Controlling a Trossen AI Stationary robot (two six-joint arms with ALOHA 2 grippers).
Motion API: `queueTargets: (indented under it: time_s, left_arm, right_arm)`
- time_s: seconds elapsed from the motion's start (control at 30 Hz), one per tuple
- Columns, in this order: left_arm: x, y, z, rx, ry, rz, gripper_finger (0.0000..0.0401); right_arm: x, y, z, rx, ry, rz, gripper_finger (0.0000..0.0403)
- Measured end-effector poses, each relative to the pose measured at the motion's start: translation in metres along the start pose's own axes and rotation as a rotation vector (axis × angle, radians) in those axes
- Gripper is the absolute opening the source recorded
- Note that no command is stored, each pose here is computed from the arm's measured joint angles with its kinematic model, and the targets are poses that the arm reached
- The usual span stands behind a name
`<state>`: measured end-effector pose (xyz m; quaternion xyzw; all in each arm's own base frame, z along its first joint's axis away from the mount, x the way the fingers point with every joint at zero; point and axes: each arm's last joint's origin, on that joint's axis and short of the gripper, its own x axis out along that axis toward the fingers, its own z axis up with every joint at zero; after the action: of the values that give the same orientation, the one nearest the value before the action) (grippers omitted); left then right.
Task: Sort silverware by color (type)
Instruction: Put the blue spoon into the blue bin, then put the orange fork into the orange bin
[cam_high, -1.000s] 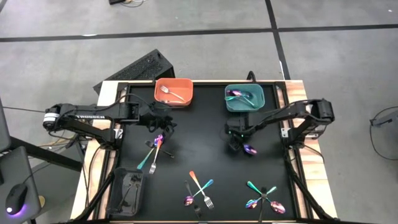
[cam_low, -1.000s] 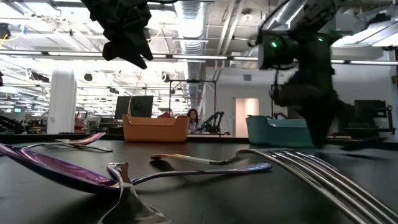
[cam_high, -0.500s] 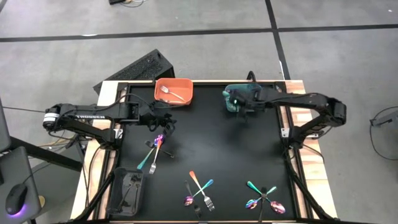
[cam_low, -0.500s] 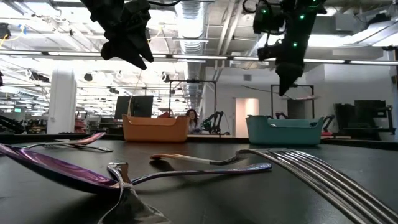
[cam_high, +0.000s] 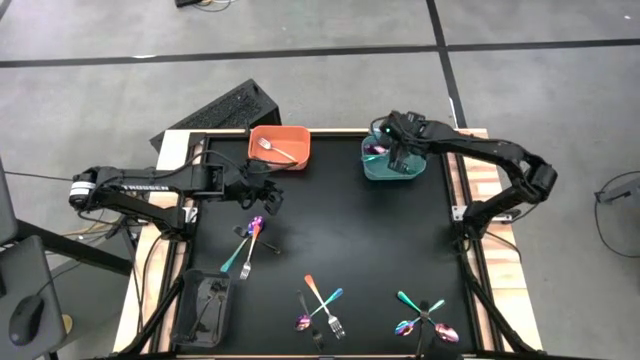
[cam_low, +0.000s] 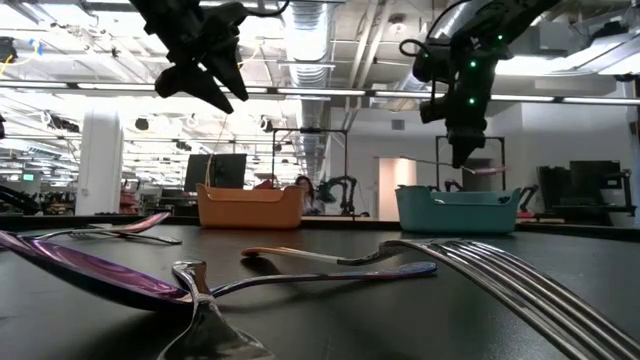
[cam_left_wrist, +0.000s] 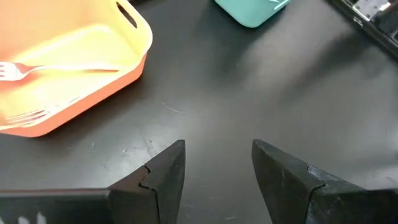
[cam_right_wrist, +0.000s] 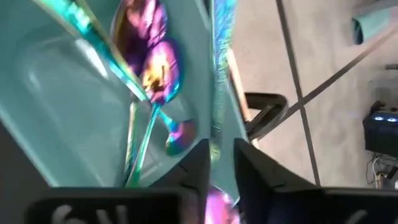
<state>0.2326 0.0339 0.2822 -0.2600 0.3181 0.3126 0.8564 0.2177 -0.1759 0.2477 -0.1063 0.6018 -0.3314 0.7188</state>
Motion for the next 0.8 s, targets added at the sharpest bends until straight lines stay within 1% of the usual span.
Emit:
queueTargets:
  time_s: [0.13,0.27,0.4,0.5,0.6,0.7,0.8]
  left_arm:
    - [0.0,0.0,0.0,-0.02,-0.007,0.01,0.0173]
    - [0.0,0.001,0.0,-0.038,-0.004,0.012,0.0173]
    - [0.0,0.0,-0.002,-0.041,0.034,-0.007,0.0173]
    - [-0.001,0.003,-0.008,-0.068,0.096,0.012,0.0173]
    - [-0.001,0.007,-0.015,-0.115,0.195,0.034,0.0173]
    - [0.005,0.008,-0.023,-0.146,0.292,0.082,0.0173]
    - [0.015,0.007,-0.032,-0.105,0.368,0.144,0.0173]
  right_arm:
    - [0.0,-0.002,0.0,0.03,-0.008,-0.006,0.0137]
    - [-0.003,0.004,-0.001,0.082,0.015,0.015,0.0161]
    - [-0.007,0.014,-0.002,0.161,0.04,0.04,0.0161]
    - [-0.012,0.023,-0.001,0.224,0.034,0.11,0.0156]
    - [-0.017,0.033,0.003,0.301,0.015,0.186,0.0152]
    - [-0.023,0.044,0.006,0.353,0.003,0.223,0.0151]
    - [-0.03,0.055,0.009,0.376,-0.01,0.244,0.015]
